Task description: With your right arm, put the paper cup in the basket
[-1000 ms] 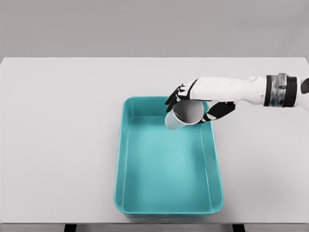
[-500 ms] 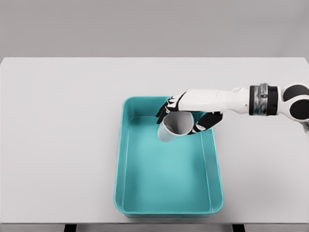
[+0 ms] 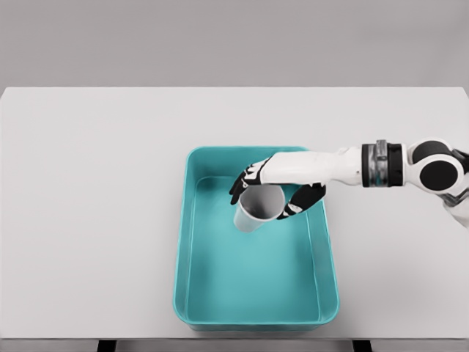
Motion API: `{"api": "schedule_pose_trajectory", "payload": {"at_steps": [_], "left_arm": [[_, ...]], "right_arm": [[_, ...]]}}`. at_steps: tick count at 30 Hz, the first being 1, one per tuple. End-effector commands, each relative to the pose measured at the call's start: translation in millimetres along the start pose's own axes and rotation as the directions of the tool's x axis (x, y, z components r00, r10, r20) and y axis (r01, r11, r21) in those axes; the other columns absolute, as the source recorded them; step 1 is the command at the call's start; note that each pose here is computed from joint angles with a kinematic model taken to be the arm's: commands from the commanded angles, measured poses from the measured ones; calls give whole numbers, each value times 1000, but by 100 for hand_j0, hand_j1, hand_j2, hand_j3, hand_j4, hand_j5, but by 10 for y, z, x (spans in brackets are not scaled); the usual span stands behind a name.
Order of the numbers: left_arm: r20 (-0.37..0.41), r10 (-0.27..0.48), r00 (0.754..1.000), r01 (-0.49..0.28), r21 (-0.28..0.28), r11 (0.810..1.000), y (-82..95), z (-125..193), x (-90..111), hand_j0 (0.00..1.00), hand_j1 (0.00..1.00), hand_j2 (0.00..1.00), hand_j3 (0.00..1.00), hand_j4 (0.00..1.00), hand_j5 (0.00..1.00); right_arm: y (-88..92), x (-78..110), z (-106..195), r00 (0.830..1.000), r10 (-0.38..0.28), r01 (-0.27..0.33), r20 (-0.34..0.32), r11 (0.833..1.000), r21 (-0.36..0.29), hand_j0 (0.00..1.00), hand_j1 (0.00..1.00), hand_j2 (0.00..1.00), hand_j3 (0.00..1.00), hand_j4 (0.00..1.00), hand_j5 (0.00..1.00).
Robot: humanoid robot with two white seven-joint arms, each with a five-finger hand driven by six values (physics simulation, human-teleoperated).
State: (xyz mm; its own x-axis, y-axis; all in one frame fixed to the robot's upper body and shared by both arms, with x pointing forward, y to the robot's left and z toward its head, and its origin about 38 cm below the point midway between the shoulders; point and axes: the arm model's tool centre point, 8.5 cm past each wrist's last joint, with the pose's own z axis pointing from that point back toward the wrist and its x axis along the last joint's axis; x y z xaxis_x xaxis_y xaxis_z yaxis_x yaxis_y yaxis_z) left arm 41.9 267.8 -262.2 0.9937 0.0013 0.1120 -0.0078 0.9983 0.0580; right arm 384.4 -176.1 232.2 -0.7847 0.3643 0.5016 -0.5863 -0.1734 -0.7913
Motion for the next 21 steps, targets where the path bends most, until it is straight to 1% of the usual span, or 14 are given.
{"api": "schedule_pose_trajectory", "payload": {"at_steps": [1, 8, 13, 17, 21], "left_arm": [[0, 0, 1000, 0, 0, 1000, 0, 0, 0, 100, 100, 100, 100, 100, 100], [0, 0, 1000, 0, 0, 1000, 0, 0, 0, 100, 100, 100, 100, 100, 100], [0, 0, 1000, 0, 0, 1000, 0, 0, 0, 100, 100, 100, 100, 100, 100], [0, 1, 1000, -1, 0, 1000, 0, 0, 0, 100, 100, 100, 100, 100, 100], [0, 0, 1000, 0, 0, 1000, 0, 0, 0, 100, 100, 100, 100, 100, 100]], "right_arm": [[34, -11, -17, 1000, -13, 13, 0, 1000, 8, 72, 72, 72, 72, 72, 72], [68, -14, -40, 1000, -21, 21, 4, 1000, 15, 72, 72, 72, 72, 72, 72], [72, -24, -47, 1000, -30, 30, -6, 999, 16, 72, 72, 72, 72, 72, 72], [111, -32, -64, 999, -35, 35, -7, 999, 27, 73, 73, 73, 73, 73, 73], [121, -34, -68, 999, -37, 37, -8, 999, 30, 75, 75, 75, 75, 75, 75]]}}
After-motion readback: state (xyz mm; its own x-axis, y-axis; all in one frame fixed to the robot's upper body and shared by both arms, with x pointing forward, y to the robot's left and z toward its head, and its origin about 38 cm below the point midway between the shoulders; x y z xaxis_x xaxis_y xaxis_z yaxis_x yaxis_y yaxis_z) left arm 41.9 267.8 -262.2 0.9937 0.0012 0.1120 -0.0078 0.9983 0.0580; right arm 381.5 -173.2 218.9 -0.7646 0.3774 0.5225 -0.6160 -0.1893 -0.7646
